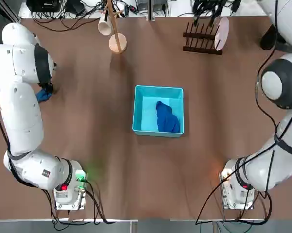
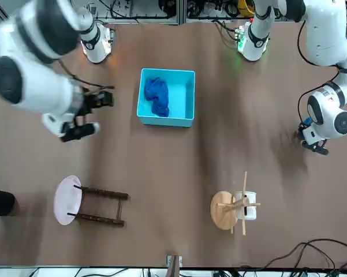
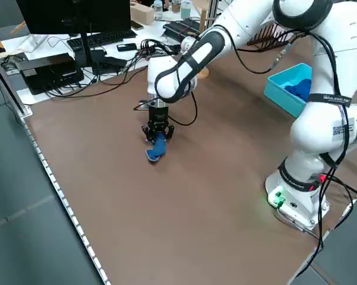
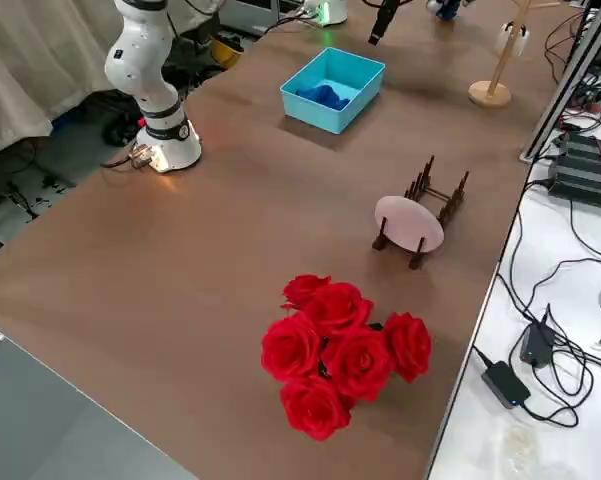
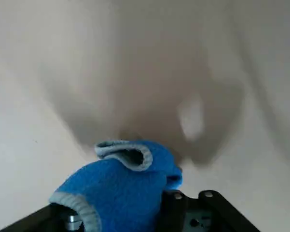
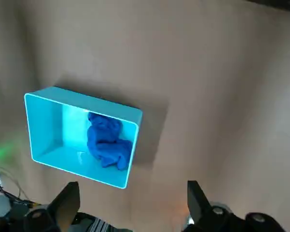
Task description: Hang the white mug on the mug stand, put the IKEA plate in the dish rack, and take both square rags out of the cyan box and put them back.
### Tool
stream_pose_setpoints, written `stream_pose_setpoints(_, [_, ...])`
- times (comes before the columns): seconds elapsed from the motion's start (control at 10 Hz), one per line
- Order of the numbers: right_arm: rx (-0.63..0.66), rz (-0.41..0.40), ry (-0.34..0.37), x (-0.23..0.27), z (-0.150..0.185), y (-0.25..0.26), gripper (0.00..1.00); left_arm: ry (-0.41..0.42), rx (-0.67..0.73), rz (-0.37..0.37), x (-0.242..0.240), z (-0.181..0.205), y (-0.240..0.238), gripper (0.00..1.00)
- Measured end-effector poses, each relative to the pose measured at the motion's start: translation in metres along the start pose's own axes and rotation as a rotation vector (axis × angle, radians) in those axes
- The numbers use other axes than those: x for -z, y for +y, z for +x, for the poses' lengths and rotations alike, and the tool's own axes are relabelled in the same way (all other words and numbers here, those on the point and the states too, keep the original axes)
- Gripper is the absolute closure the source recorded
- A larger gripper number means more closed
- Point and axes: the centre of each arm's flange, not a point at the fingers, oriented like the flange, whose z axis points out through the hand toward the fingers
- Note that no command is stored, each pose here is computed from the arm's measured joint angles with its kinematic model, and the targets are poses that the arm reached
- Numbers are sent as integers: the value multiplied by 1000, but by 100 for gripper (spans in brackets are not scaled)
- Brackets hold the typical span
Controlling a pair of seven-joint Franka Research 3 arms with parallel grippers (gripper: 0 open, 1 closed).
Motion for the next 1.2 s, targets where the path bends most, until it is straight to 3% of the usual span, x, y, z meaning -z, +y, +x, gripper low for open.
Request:
stream_pose_setpoints(0.3, [3,-5,31,-86,-36,-47,1,82,9,-32,25,42,43,83])
stream_pose_setpoints(0.6, [-30,-39,32,-176,-62,-88,1,158,64,-111,60,96,136,83])
stream_pose_setpoints(0.9, [-78,-77,67,-269,-99,-126,1,187,160,-200,93,137,260,83])
stream_pose_setpoints(1.2, [-96,-85,114,-316,-126,-157,3,186,200,-236,104,148,313,83])
